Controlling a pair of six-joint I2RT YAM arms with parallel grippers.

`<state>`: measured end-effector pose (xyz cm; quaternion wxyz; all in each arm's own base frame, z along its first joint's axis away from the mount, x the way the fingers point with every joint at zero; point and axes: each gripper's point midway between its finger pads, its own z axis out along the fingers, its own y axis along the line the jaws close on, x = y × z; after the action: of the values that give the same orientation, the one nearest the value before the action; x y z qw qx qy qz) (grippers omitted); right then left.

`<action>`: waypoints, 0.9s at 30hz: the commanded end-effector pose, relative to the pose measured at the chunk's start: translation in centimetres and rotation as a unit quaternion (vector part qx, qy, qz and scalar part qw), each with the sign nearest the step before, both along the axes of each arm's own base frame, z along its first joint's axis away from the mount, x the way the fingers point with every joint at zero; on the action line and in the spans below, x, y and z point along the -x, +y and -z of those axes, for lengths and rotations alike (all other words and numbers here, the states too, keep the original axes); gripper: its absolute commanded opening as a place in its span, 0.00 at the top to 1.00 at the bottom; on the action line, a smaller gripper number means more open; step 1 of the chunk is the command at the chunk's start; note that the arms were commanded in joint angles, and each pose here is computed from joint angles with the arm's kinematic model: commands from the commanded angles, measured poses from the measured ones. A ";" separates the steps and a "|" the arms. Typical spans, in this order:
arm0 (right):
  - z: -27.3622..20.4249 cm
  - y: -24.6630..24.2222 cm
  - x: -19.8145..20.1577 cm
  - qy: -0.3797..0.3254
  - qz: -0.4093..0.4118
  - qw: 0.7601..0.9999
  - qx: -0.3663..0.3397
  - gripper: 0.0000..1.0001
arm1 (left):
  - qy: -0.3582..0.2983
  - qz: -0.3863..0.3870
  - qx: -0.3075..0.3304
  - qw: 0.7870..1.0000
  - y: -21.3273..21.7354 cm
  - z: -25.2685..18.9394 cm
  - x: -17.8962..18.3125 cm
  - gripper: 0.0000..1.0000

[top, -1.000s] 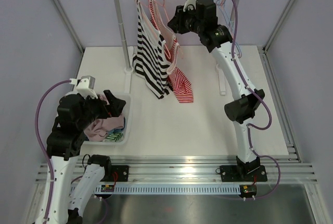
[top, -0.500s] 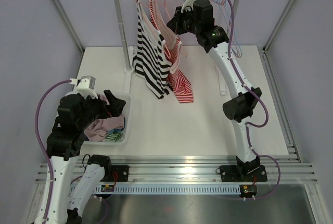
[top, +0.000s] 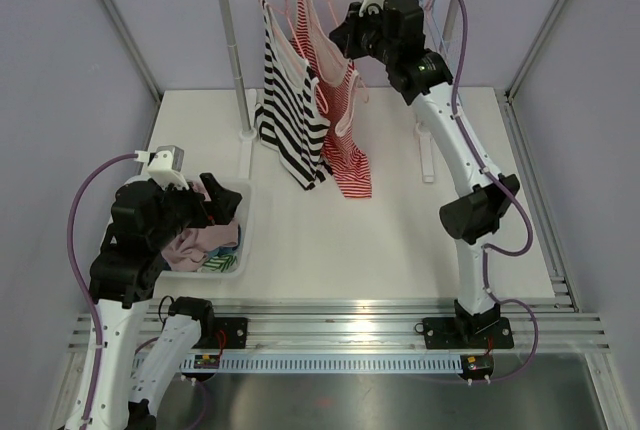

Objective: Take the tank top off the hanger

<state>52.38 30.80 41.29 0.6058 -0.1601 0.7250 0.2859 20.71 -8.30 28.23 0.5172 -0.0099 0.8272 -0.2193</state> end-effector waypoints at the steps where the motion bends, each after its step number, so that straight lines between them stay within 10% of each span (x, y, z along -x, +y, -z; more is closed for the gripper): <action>1: -10.1 -2.5 2.7 -0.109 0.034 0.992 -0.056 1.00 | -0.022 0.003 -0.004 1.000 0.0 -1.2 -0.2 0.01; 15: -11.0 -6.5 9.2 -0.088 0.053 0.994 -0.045 1.00 | -0.036 0.042 0.012 0.998 -1.5 -3.8 -0.1 0.01; 27: -11.0 -11.4 23.3 -0.044 0.005 0.997 -0.063 1.00 | -0.107 0.089 0.035 0.990 -7.7 -13.3 -3.2 0.01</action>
<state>33.27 20.36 49.63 0.6352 -0.1251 0.7061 0.2868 22.58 -14.73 36.76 0.5282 0.0738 0.7949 -0.2892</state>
